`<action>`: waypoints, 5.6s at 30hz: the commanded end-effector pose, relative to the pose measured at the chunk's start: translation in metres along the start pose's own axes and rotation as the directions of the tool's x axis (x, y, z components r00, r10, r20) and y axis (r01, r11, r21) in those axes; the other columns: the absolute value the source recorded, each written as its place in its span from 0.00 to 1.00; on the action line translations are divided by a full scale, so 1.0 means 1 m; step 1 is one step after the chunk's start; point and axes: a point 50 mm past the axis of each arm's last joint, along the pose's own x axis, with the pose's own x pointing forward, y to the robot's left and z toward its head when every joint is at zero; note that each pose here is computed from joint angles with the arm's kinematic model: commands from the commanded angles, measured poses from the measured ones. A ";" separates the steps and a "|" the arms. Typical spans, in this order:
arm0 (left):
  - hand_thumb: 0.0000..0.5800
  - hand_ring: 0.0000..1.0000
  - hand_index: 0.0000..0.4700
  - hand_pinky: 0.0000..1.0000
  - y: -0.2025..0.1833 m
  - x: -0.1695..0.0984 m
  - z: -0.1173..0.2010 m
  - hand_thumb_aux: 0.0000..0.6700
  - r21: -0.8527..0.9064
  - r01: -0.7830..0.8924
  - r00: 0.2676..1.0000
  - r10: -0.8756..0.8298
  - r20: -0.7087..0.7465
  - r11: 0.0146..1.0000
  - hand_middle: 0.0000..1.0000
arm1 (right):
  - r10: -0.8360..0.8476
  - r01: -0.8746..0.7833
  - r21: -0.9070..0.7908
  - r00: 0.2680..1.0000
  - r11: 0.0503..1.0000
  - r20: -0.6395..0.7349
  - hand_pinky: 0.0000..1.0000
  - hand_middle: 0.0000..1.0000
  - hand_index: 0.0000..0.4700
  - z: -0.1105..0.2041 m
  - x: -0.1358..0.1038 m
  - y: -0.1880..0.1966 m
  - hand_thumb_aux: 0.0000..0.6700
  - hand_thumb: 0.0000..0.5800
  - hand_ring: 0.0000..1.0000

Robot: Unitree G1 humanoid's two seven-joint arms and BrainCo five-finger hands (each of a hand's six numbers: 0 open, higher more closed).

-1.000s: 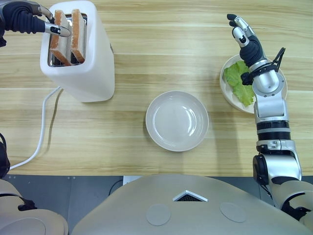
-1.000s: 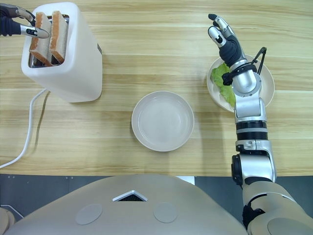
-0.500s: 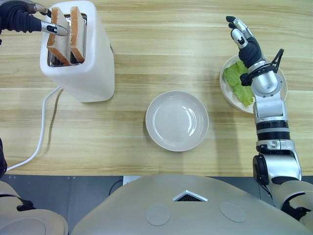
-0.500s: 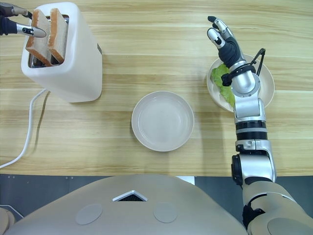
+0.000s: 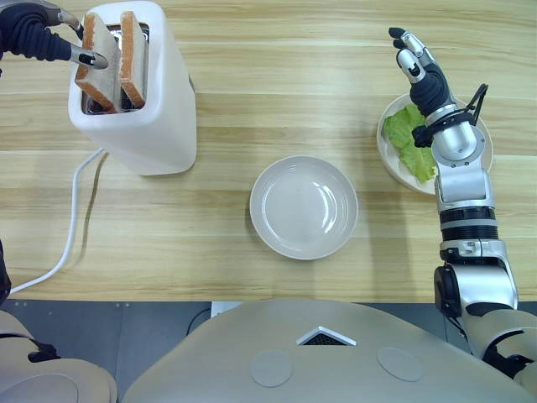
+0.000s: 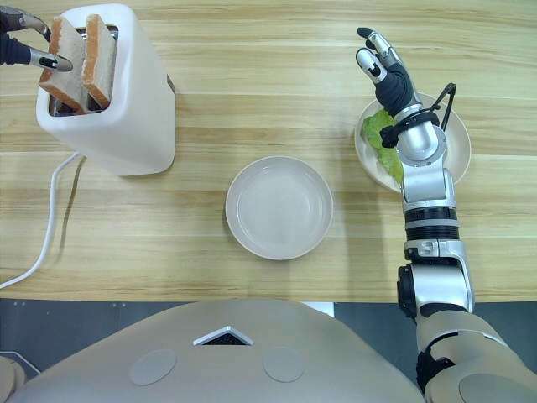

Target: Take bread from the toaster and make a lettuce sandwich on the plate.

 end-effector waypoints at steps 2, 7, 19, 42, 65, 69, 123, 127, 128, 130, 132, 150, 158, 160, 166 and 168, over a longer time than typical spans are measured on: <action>0.56 0.00 0.34 0.00 -0.006 0.006 0.003 0.34 0.017 0.024 1.000 -0.024 -0.001 1.000 0.00 | 0.005 -0.005 -0.015 1.000 1.000 -0.003 0.00 0.00 0.00 0.000 -0.001 -0.001 0.00 0.00 0.00; 0.63 0.00 0.39 0.00 -0.010 0.010 0.008 0.39 0.015 0.036 0.999 -0.036 0.018 0.999 0.00 | 0.010 -0.010 -0.023 1.000 1.000 -0.009 0.00 0.00 0.00 -0.002 0.000 0.000 0.00 0.00 0.00; 1.00 0.00 1.00 0.00 0.007 0.004 0.010 1.00 0.032 -0.034 0.999 0.033 0.023 0.999 0.00 | 0.008 -0.009 -0.035 1.000 0.999 -0.017 0.00 0.00 0.00 -0.003 0.000 0.000 0.00 0.00 0.00; 1.00 1.00 1.00 1.00 0.048 -0.021 0.003 1.00 0.045 -0.229 0.973 0.227 0.036 0.972 1.00 | 0.010 -0.013 -0.055 0.999 0.998 -0.054 0.00 0.00 0.00 -0.014 0.002 0.002 0.00 0.00 0.00; 1.00 1.00 1.00 1.00 0.103 -0.060 0.037 1.00 0.030 -0.481 0.861 0.466 0.206 0.876 1.00 | 0.003 -0.006 -0.051 0.997 0.999 -0.074 0.00 0.00 0.00 -0.020 0.011 0.002 0.00 0.00 0.00; 1.00 1.00 1.00 1.00 0.114 -0.076 0.046 1.00 0.008 -0.545 0.812 0.525 0.256 0.838 1.00 | 0.001 -0.005 -0.048 0.997 0.999 -0.078 0.00 0.00 0.00 -0.021 0.016 0.002 0.00 0.00 0.00; 1.00 1.00 1.00 1.00 -0.093 0.047 0.211 1.00 -0.127 0.601 0.382 -0.143 0.913 0.789 1.00 | 0.113 -0.499 -0.779 0.861 0.380 -0.496 0.00 0.00 0.00 0.004 -0.076 -0.101 0.00 0.00 0.00; 1.00 1.00 1.00 1.00 -0.098 0.045 0.211 1.00 -0.116 0.607 0.386 -0.164 0.908 0.786 1.00 | 0.195 -0.613 -0.720 0.789 0.325 -0.583 0.00 0.00 0.51 -0.001 -0.083 -0.086 0.51 0.76 0.00; 1.00 1.00 1.00 1.00 -0.099 0.043 0.211 1.00 -0.112 0.608 0.385 -0.169 0.907 0.786 1.00 | 0.209 -0.632 -0.709 0.774 0.313 -0.598 0.00 0.00 0.52 -0.004 -0.083 -0.082 0.52 0.77 0.00; 1.00 1.00 1.00 1.00 -0.100 0.041 0.211 1.00 -0.111 0.607 0.386 -0.170 0.907 0.787 1.00 | 0.206 -0.648 -0.696 0.760 0.308 -0.617 0.00 0.00 0.64 -0.012 -0.079 -0.077 0.64 0.87 0.00; 1.00 1.00 1.00 1.00 -0.100 0.039 0.211 1.00 -0.109 0.606 0.386 -0.171 0.906 0.788 1.00 | 0.197 -0.651 -0.688 0.756 0.319 -0.624 0.00 0.00 0.66 -0.020 -0.076 -0.073 0.66 0.89 0.00; 1.00 1.00 1.00 1.00 -0.104 0.037 0.214 1.00 -0.093 0.611 0.384 -0.192 0.903 0.786 1.00 | 0.022 -0.446 -0.860 0.890 0.248 -0.455 0.00 0.00 0.39 -0.019 -0.038 -0.079 0.39 0.63 0.00; 1.00 1.00 1.00 1.00 -0.103 0.036 0.223 1.00 -0.067 0.602 0.367 -0.201 0.908 0.796 1.00 | 0.011 -0.424 -0.899 0.905 0.108 -0.425 0.00 0.00 0.51 -0.025 -0.024 -0.071 0.51 0.76 0.00; 1.00 1.00 1.00 1.00 -0.103 0.035 0.225 1.00 -0.063 0.598 0.365 -0.201 0.909 0.799 1.00 | 0.023 -0.430 -0.899 0.903 0.086 -0.430 0.00 0.00 0.51 -0.030 -0.022 -0.066 0.51 0.76 0.00; 0.00 0.00 0.00 0.00 -0.100 0.037 0.223 0.00 -0.054 0.529 0.422 -0.208 0.882 0.847 0.00 | 0.081 -0.450 -0.889 0.892 0.084 -0.444 0.00 0.00 0.49 -0.038 -0.018 -0.050 0.49 0.74 0.00; 0.00 0.00 0.00 0.00 -0.098 0.036 0.221 0.00 -0.038 0.496 0.441 -0.214 0.871 0.867 0.00 | 0.095 -0.456 -0.885 0.889 0.087 -0.449 0.00 0.00 0.39 -0.039 -0.018 -0.047 0.39 0.63 0.00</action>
